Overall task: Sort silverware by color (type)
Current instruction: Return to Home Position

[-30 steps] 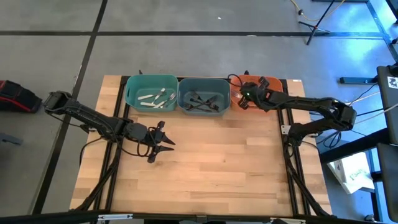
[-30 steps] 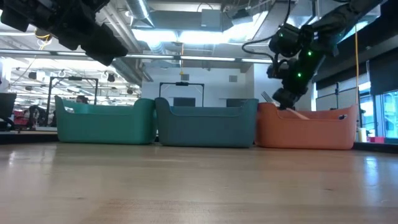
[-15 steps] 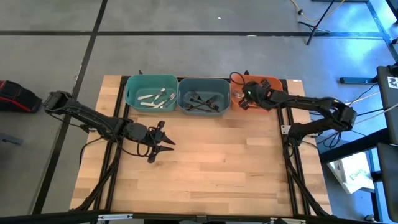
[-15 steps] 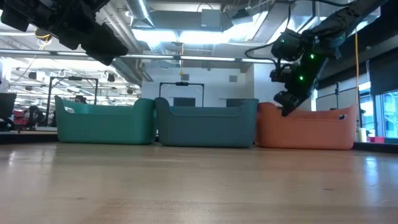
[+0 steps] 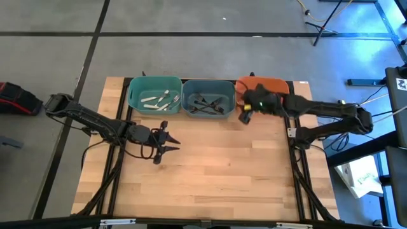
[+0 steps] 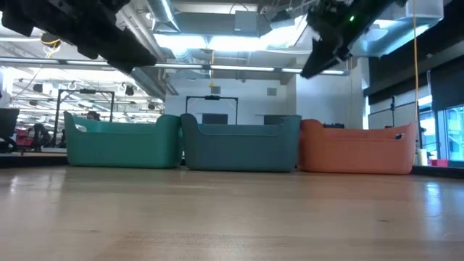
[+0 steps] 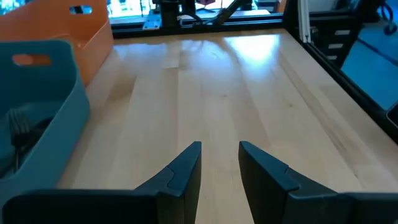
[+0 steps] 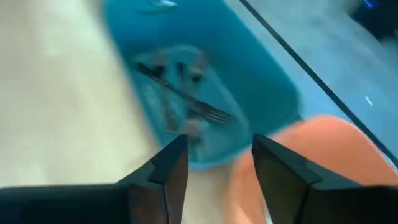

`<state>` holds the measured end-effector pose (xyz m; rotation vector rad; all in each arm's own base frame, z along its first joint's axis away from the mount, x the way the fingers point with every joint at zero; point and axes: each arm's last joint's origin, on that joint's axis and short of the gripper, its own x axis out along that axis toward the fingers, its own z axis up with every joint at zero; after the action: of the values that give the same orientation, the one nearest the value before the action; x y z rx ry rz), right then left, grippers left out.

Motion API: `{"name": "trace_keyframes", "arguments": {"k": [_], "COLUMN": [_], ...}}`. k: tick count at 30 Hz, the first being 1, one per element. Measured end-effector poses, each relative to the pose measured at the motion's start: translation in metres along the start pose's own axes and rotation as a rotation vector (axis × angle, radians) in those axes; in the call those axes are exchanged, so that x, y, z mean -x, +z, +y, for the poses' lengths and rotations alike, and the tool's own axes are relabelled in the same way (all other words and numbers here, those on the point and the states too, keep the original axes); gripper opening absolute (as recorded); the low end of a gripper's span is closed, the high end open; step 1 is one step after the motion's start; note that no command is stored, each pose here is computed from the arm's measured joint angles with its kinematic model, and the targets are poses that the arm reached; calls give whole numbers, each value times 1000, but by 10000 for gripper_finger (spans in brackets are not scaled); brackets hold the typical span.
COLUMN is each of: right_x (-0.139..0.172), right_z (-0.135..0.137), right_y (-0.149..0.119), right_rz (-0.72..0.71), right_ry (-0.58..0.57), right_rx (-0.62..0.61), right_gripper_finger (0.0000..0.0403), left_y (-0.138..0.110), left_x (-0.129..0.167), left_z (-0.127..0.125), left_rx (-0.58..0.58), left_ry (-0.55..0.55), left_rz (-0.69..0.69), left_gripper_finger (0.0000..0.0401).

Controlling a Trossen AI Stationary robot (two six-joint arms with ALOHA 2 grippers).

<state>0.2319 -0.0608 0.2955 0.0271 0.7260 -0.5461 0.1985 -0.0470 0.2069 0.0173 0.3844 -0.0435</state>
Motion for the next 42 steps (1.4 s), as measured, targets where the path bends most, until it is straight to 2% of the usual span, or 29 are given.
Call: {"name": "trace_keyframes", "arguments": {"k": [7,15,23,27,42], "right_x": [2,0,12,17,13], "right_z": [50,73,73,67,54], "right_y": [-27,-75,-112,-124,-160], "right_rz": [-49,-149,-320,-409,-536], "right_ry": [165,351,482,517,546], "right_rx": [124,137,79,39,-49], "right_gripper_finger": [143,85,25,5,1], "left_y": [1,3,-34,-40,-64], "left_x": [6,29,43,51,64], "left_z": [7,15,19,20,24], "left_rx": [-52,-33,-19,-5,37], "left_ry": [23,42,30,27,20], "left_rz": [6,-21,-97,-178,-266], "left_gripper_finger": [79,9,5,2,1]}}
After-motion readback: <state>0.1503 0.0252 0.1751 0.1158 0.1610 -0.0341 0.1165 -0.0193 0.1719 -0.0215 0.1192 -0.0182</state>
